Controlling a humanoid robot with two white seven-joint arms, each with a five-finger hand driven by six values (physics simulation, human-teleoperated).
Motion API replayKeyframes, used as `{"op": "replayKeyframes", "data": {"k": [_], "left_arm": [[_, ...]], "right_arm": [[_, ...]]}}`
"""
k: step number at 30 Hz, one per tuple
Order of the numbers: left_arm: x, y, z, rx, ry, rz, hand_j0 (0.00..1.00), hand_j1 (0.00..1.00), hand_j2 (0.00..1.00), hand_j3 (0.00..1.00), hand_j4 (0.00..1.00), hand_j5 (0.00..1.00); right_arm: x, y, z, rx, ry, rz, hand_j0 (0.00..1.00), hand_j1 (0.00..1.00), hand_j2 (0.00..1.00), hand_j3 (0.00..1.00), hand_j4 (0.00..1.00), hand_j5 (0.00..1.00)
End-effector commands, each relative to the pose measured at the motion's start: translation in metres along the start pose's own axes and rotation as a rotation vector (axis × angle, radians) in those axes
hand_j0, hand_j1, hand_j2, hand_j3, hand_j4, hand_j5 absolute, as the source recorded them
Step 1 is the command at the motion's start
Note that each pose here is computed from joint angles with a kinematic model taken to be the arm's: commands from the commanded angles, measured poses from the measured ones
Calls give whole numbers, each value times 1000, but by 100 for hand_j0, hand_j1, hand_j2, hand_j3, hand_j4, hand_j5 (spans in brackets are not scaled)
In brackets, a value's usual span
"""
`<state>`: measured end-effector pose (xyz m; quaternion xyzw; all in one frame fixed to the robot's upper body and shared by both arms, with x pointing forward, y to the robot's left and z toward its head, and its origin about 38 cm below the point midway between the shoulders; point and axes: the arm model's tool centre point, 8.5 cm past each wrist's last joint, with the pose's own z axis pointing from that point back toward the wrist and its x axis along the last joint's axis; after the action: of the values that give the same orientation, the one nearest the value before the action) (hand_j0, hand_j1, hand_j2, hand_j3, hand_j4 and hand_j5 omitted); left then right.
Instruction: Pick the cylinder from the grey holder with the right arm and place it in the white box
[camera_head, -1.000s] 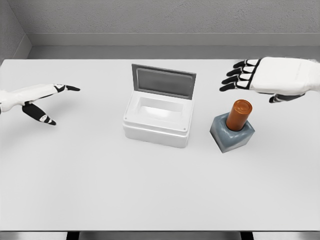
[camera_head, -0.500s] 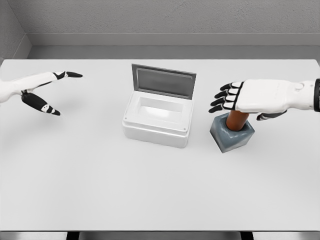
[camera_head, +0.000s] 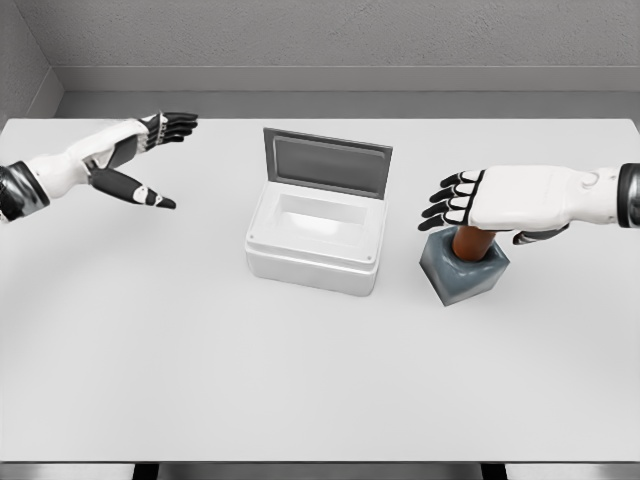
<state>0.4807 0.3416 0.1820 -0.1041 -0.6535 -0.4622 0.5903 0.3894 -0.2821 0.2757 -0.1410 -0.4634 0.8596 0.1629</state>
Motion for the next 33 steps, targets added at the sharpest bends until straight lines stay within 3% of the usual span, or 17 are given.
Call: {"op": "replayKeyframes", "data": {"k": [1,5,7,9,10,11,12,13,14,15,31,33], "left_arm": [[-8,-5,2,-24,38,-18,100,100,100,100,100,100],[-14,-7,3,-39,78,-38,100,100,100,100,100,100],[-10,-3,4,-47,81,-85,100,100,100,100,100,100],[-6,-6,4,-77,39,-184,100,100,100,100,100,100],[-5,-5,4,-77,40,-190,100,100,100,100,100,100],[-6,-3,5,-64,45,-166,100,100,100,100,100,100],[-7,-3,1,-34,43,-73,100,100,100,100,100,100],[-13,-2,-1,-9,97,57,100,100,100,100,100,100],[-17,-1,-3,-3,157,126,100,100,100,100,100,100],[-16,0,-6,3,161,151,100,100,100,100,100,100],[-31,8,10,45,195,186,100,100,100,100,100,100],[-32,8,10,45,197,188,100,100,100,100,100,100]], "right_arm": [[-2,2,-1,3,5,-11,100,100,100,100,100,100],[-5,6,-4,15,16,-4,100,100,100,100,100,100],[-5,6,-5,17,16,-5,100,100,100,100,100,100],[-4,9,-12,18,3,-13,100,100,100,100,100,100],[-5,11,-12,21,5,-19,100,100,100,100,100,100],[-5,11,-12,21,5,-20,100,100,100,100,100,100],[-5,11,-12,22,5,-17,100,100,100,100,100,100],[-5,10,-14,20,3,-17,100,100,100,100,100,100],[-5,10,-14,19,2,-17,100,100,100,100,100,100],[-4,11,-14,20,1,-18,100,100,100,100,100,100],[-8,12,-17,22,10,-19,100,100,100,100,100,100],[-8,12,-17,23,9,-19,94,94,94,94,94,94]]}}
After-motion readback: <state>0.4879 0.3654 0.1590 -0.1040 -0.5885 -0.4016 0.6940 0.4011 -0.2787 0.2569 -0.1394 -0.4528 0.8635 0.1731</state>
